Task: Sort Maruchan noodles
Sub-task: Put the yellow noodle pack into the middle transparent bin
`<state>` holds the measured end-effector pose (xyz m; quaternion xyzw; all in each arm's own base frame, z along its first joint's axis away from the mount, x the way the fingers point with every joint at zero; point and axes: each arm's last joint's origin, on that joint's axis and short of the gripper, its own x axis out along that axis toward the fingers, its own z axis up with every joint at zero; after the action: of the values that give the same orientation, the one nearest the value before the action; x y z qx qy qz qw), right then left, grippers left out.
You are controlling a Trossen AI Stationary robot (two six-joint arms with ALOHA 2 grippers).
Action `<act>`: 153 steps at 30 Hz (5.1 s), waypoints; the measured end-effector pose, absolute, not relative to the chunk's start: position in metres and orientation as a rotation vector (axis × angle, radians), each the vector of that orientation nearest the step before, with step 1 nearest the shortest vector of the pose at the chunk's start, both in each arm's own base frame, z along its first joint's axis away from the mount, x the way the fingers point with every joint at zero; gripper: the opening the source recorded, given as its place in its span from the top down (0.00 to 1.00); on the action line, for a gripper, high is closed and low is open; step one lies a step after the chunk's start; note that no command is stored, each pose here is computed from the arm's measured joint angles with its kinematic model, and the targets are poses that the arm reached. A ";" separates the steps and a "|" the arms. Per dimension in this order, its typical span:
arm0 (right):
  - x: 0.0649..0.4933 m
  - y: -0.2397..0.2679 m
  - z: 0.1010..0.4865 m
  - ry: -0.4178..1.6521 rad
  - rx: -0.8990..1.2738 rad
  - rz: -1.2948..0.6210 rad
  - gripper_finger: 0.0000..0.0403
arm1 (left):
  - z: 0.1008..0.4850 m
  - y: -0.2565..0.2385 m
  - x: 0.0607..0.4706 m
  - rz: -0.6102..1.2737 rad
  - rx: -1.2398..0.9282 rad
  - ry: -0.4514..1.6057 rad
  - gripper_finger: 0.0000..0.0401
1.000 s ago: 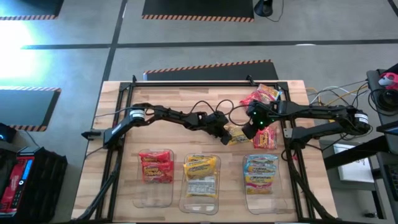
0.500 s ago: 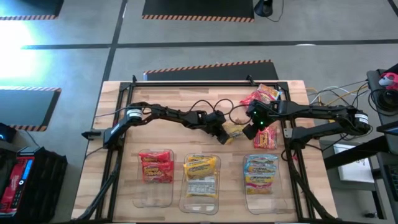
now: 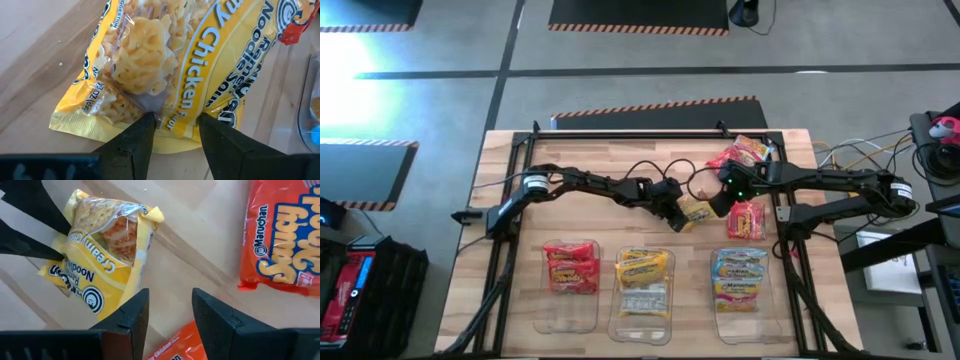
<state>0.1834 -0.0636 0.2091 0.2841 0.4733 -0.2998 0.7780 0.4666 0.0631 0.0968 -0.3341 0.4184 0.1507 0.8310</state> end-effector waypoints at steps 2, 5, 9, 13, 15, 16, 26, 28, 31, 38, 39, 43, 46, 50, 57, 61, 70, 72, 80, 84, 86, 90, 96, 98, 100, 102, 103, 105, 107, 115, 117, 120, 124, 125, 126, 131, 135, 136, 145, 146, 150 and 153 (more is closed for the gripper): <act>0.184 -0.063 0.209 1.019 0.649 -0.634 0.66 | 0.097 0.063 0.466 0.320 -0.709 0.889 0.64; 0.187 -0.062 0.208 1.019 0.710 -0.590 0.65 | 0.097 0.063 0.466 0.322 -0.709 0.896 0.64; 0.193 -0.063 0.204 1.031 0.811 -0.475 0.59 | 0.096 0.063 0.465 0.326 -0.709 0.909 0.64; 0.199 -0.066 0.196 1.053 0.840 -0.451 0.51 | 0.096 0.063 0.465 0.319 -0.694 0.912 0.64; 0.201 -0.069 0.194 1.055 0.841 -0.457 0.48 | 0.096 0.063 0.465 0.318 -0.693 0.913 0.64; 0.201 -0.070 0.193 1.054 0.842 -0.460 0.46 | 0.096 0.063 0.465 0.318 -0.692 0.913 0.64; 0.207 -0.082 0.194 0.967 0.838 -0.447 0.37 | 0.096 0.063 0.464 0.314 -0.681 0.922 0.64; 0.211 -0.085 0.192 0.947 0.850 -0.430 0.37 | 0.096 0.062 0.464 0.309 -0.671 0.924 0.64; 0.216 -0.088 0.186 0.945 0.858 -0.431 0.36 | 0.096 0.062 0.464 0.305 -0.662 0.926 0.64; 0.224 -0.094 0.170 0.984 0.879 -0.433 0.36 | 0.096 0.062 0.464 0.304 -0.662 0.927 0.64; 0.225 -0.094 0.168 0.985 0.883 -0.427 0.36 | 0.096 0.062 0.464 0.304 -0.662 0.928 0.64; 0.233 -0.096 0.161 0.971 0.919 -0.362 0.36 | 0.096 0.062 0.464 0.305 -0.661 0.929 0.64; 0.239 -0.097 0.159 0.939 0.940 -0.324 0.36 | 0.096 0.062 0.464 0.305 -0.661 0.930 0.64; 0.241 -0.098 0.158 0.932 0.947 -0.304 0.37 | 0.096 0.062 0.464 0.305 -0.661 0.930 0.64; 0.239 -0.096 0.163 0.924 0.956 -0.270 0.45 | 0.097 0.062 0.464 0.301 -0.662 0.921 0.64; 0.238 -0.095 0.164 0.929 0.945 -0.262 0.52 | 0.106 0.062 0.463 0.266 -0.630 0.914 0.64; 0.236 -0.094 0.164 0.959 0.902 -0.230 0.67 | 0.121 0.062 0.460 0.243 -0.567 0.902 0.64; 0.236 -0.094 0.164 0.962 0.886 -0.220 0.69 | 0.125 0.062 0.459 0.242 -0.565 0.904 0.64; 0.229 -0.094 0.167 0.987 0.838 -0.186 0.70 | 0.161 0.062 0.450 0.216 -0.482 0.877 0.64; 0.223 -0.092 0.172 0.998 0.769 -0.159 0.70 | 0.184 0.061 0.446 0.183 -0.435 0.841 0.64; 0.222 -0.091 0.176 0.983 0.710 -0.132 0.70 | 0.190 0.061 0.445 0.164 -0.416 0.821 0.64; 0.220 -0.089 0.186 0.960 0.611 -0.078 0.71 | 0.198 0.055 0.446 0.141 -0.310 0.794 0.64; 0.211 -0.085 0.195 0.975 0.499 -0.022 0.71 | 0.210 0.053 0.443 0.200 -0.158 0.751 0.64; 0.210 -0.084 0.197 0.981 0.480 -0.009 0.71 | 0.217 0.054 0.438 0.203 -0.158 0.723 0.64; 0.210 -0.085 0.199 0.984 0.464 -0.003 0.71 | 0.220 0.054 0.430 0.208 -0.163 0.693 0.64; 0.212 -0.085 0.202 0.972 0.442 0.001 0.71 | 0.220 0.054 0.418 0.221 -0.198 0.659 0.64; 0.213 -0.086 0.204 0.968 0.426 -0.001 0.71 | 0.220 0.054 0.412 0.227 -0.216 0.631 0.64; 0.216 -0.088 0.207 0.957 0.396 0.003 0.71 | 0.219 0.053 0.400 0.228 -0.266 0.563 0.64; 0.218 -0.089 0.212 0.945 0.372 0.011 0.71 | 0.213 0.049 0.389 0.186 -0.315 0.492 0.64; 0.232 -0.095 0.248 0.833 0.252 0.037 0.71 | 0.209 0.043 0.371 0.127 -0.289 0.349 0.64; 0.235 -0.096 0.259 0.808 0.209 0.039 0.71 | 0.212 0.043 0.372 0.122 -0.246 0.348 0.64; 0.236 -0.095 0.275 0.849 0.097 0.000 0.71 | 0.224 0.044 0.378 0.104 -0.162 0.305 0.64; 0.232 -0.094 0.297 0.930 -0.005 -0.073 0.71 | 0.233 0.049 0.377 0.085 -0.102 0.369 0.64; 0.232 -0.094 0.303 0.932 -0.004 -0.076 0.71 | 0.235 0.053 0.377 0.079 -0.117 0.392 0.64; 0.231 -0.094 0.308 0.931 -0.003 -0.078 0.71 | 0.235 0.056 0.375 0.076 -0.142 0.428 0.64; 0.232 -0.094 0.325 0.897 -0.003 -0.083 0.71 | 0.238 0.065 0.374 0.048 -0.133 0.453 0.64; 0.233 -0.094 0.319 0.927 0.032 -0.082 0.71 | 0.244 0.070 0.375 0.036 -0.078 0.430 0.62; 0.234 -0.094 0.317 0.943 0.038 -0.080 0.71 | 0.244 0.071 0.375 0.036 -0.071 0.429 0.61; 0.245 -0.098 0.302 1.017 0.013 0.006 0.71 | 0.244 0.075 0.372 0.028 -0.018 0.442 0.45; 0.247 -0.099 0.300 1.020 -0.002 0.017 0.71 | 0.245 0.076 0.372 0.027 -0.005 0.440 0.43; 0.255 -0.102 0.297 1.030 -0.044 0.063 0.71 | 0.245 0.077 0.371 0.024 0.017 0.440 0.37; 0.262 -0.105 0.296 1.034 -0.084 0.092 0.71 | 0.245 0.077 0.371 0.023 0.036 0.437 0.34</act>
<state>0.2624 -0.1047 0.2960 -0.0399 0.4939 0.0437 0.8675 0.3713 0.0773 0.2454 0.0176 0.2166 0.0115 0.9760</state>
